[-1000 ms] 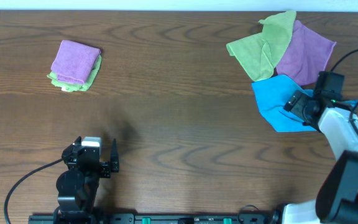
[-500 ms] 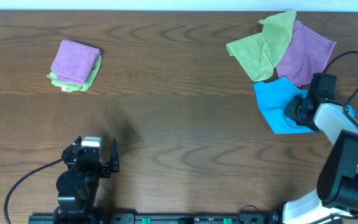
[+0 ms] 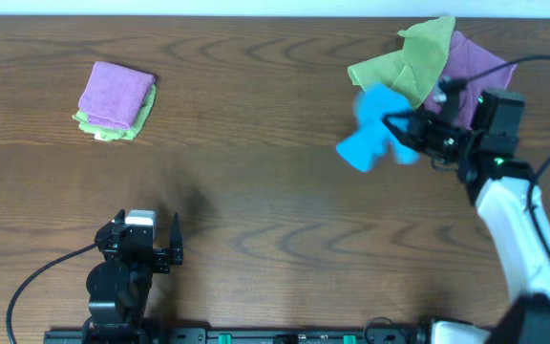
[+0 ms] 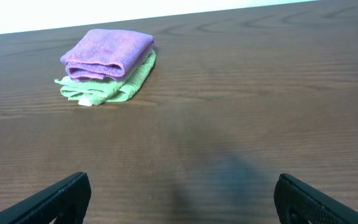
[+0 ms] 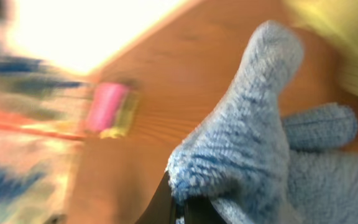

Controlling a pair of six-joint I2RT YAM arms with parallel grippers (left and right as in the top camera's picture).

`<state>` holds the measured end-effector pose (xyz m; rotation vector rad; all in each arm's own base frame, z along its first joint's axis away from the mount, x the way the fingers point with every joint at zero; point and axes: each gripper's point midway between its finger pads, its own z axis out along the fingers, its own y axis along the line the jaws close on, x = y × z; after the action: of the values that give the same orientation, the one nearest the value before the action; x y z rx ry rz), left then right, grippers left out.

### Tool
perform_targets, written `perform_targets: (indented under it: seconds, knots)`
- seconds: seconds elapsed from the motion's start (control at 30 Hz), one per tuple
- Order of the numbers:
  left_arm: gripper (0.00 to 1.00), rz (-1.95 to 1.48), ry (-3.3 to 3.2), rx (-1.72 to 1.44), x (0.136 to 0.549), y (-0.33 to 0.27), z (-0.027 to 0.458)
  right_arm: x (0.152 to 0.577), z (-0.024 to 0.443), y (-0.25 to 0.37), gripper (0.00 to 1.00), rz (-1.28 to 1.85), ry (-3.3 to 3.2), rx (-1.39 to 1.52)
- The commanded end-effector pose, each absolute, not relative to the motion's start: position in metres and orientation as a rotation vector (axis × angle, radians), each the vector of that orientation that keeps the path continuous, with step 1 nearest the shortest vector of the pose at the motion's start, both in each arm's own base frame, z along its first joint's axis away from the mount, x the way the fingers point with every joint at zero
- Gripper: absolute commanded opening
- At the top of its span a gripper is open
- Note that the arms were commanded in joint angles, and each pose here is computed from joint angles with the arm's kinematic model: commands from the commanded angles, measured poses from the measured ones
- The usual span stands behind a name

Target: Fold the cloth

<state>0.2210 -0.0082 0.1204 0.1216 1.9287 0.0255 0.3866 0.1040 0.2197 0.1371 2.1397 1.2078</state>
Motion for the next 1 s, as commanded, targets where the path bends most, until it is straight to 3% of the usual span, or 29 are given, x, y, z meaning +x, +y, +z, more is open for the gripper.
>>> perform_targets:
  seconds: [0.0, 0.07, 0.1, 0.13, 0.23, 0.37, 0.5, 0.7, 0.8, 0.87, 0.93, 0.97]
  knots:
    - [0.96, 0.035, 1.946, 0.111, 0.221, -0.006, 0.112, 0.348, 0.323, 0.167, 0.01, 1.534, 1.969, -0.068]
    - [0.95, 0.035, 1.946, 0.111, 0.221, -0.006, 0.112, 0.329, 0.384, 0.193, 0.02, 1.557, 1.801, -0.273]
    - [0.95, 0.035, 1.946, 0.111, 0.221, -0.006, 0.112, 0.32, 0.409, 0.201, 0.27, 1.55, 1.727, -0.355]
    - [0.95, 0.035, 1.946, 0.111, 0.221, -0.006, 0.112, 0.31, 0.434, 0.208, 0.99, 1.537, 1.651, -0.435]
    - [0.95, 0.035, 1.946, 0.111, 0.221, -0.006, 0.112, 0.298, 0.46, 0.212, 0.99, 1.533, 1.595, -0.503]
    - [0.95, 0.035, 1.946, 0.111, 0.221, -0.006, 0.112, 0.301, 0.44, 0.21, 0.99, 1.562, 1.699, -0.449]
    - [0.96, 0.035, 1.946, 0.111, 0.221, -0.006, 0.112, 0.308, 0.38, 0.205, 0.99, 1.455, 1.913, -0.408]
    - [0.96, 0.035, 1.946, 0.111, 0.221, -0.006, 0.112, 0.316, 0.265, 0.168, 0.99, 0.997, 2.364, -0.24]
    - [0.95, 0.035, 1.946, 0.111, 0.221, -0.006, 0.112, 0.312, 0.234, 0.162, 0.96, 0.865, 2.477, -0.296]
    - [0.95, 0.035, 1.946, 0.111, 0.221, -0.006, 0.112, 0.308, 0.215, 0.167, 0.66, 0.833, 2.531, -0.377]
    - [0.96, 0.035, 1.946, 0.111, 0.221, -0.006, 0.112, 0.308, 0.197, 0.172, 0.16, 0.807, 2.589, -0.403]
    - [0.95, 0.035, 1.946, 0.111, 0.221, -0.006, 0.112, 0.308, 0.188, 0.175, 0.02, 0.803, 2.62, -0.411]
